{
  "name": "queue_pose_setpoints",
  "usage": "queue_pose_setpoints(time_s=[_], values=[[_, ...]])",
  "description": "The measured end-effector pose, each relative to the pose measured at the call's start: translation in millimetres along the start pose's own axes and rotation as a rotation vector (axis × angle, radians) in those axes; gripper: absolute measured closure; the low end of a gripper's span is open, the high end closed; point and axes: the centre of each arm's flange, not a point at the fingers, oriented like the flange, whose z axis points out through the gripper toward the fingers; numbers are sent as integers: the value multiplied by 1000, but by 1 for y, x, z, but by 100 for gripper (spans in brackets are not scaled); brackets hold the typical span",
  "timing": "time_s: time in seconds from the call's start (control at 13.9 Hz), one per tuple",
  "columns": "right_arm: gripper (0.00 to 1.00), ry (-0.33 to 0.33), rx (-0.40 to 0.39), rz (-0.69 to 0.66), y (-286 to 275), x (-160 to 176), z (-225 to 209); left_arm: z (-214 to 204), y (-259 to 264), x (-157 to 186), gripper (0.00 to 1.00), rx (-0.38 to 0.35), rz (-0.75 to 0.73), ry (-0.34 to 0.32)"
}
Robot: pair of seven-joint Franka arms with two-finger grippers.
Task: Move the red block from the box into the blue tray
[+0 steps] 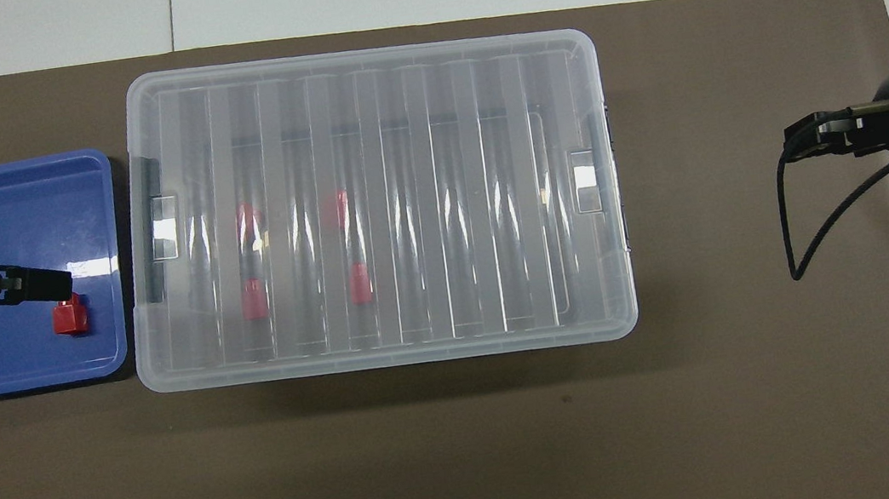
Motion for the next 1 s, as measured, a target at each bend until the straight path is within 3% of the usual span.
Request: queue_pose_setpoints(time_s=[0.36,0.5,0.65,0.72,1.0], values=[[26,-26,-3,-5,-2,-6,-25,2,-1,3,0,-3,1,13],[22,-36,-4,-8,-4,-7,-28,15,-7,8,0,-10,-7,-8],[4,-55,-5,-8,-4,-9,-25,28,-3,14,0,-12,1,-26],[0,-60,-6,-8,-4,-9,-23,31,2,17,0,-13,10,-31],[0,-64,-6,-11,-5,-9,-21,22,8,24,0,-10,21,-10]])
